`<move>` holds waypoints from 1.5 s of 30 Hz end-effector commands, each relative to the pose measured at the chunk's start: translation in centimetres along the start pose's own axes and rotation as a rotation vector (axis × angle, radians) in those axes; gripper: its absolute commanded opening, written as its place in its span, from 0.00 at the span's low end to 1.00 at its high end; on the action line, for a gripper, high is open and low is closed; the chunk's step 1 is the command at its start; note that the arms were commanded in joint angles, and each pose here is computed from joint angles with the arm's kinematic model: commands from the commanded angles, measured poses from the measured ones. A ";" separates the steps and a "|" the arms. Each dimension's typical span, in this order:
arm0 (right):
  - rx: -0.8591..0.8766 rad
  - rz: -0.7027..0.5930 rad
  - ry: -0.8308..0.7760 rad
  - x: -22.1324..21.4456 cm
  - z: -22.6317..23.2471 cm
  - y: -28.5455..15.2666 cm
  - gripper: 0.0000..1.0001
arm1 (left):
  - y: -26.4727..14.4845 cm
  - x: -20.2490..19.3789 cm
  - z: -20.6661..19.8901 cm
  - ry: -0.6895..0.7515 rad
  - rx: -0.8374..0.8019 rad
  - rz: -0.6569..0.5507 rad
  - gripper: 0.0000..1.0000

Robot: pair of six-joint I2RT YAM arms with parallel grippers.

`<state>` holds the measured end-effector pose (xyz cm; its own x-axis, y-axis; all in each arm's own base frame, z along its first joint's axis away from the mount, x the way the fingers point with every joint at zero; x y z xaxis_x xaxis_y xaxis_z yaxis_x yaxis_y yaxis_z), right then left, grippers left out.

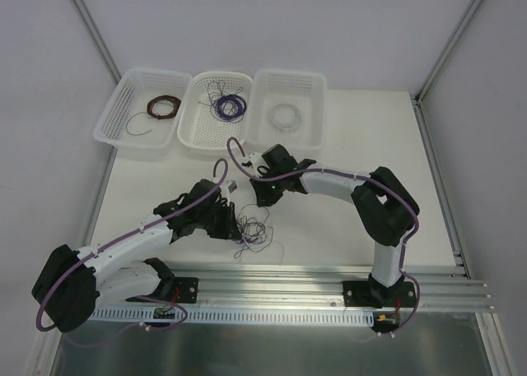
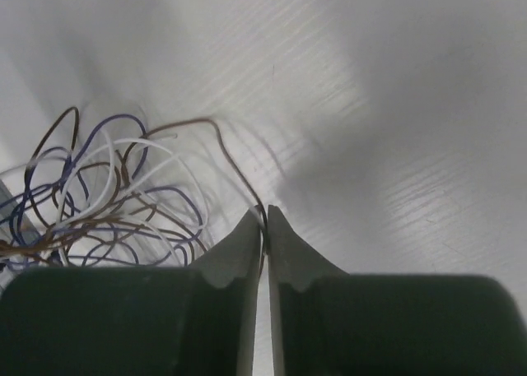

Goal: Untangle the cables

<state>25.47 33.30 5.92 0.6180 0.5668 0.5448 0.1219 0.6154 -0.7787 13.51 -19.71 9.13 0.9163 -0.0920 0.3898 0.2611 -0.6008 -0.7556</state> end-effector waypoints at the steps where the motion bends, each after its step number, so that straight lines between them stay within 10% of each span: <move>1: 0.027 -0.093 -0.051 2.5 1.2 -1.9 0.07 | -0.1 0.9 -0.4 0.017 0.002 -0.045 0.12; 7: -0.080 -0.178 -0.062 4.3 1.7 -8.2 0.01 | -0.3 1.3 0.1 -0.025 0.044 -0.090 0.20; 18: -0.136 -0.388 -0.131 7.8 8.0 -21.2 0.01 | -4.1 4.9 -2.7 -0.025 -0.031 -0.304 0.83; 28: -0.093 -0.580 -0.129 10.2 11.1 -27.4 0.01 | -4.6 8.7 -4.2 -0.015 -0.027 -0.409 0.84; 38: -0.023 -1.051 -0.218 13.6 16.0 -42.3 0.01 | -2.9 10.5 -4.6 -0.091 -0.032 -0.463 0.80; 45: -0.095 -1.098 -0.220 13.5 15.2 -43.7 0.01 | -0.2 10.6 -5.4 -0.067 -0.013 -0.385 0.79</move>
<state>15.24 21.83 52.57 -0.0050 -0.1854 0.9827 0.5360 0.8291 0.1591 20.55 -23.30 14.51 0.7956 0.1717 0.5810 0.5628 -0.5645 -0.6038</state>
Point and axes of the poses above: each gripper's point midway between its finger pads, its own y axis out along the fingers, its own z axis along the line the jaws close on, x = y × z, the point moved 3 cm from there along -y, back along the fingers, and after that the axes turned 3 degrees about y, right-handed, at the moved point
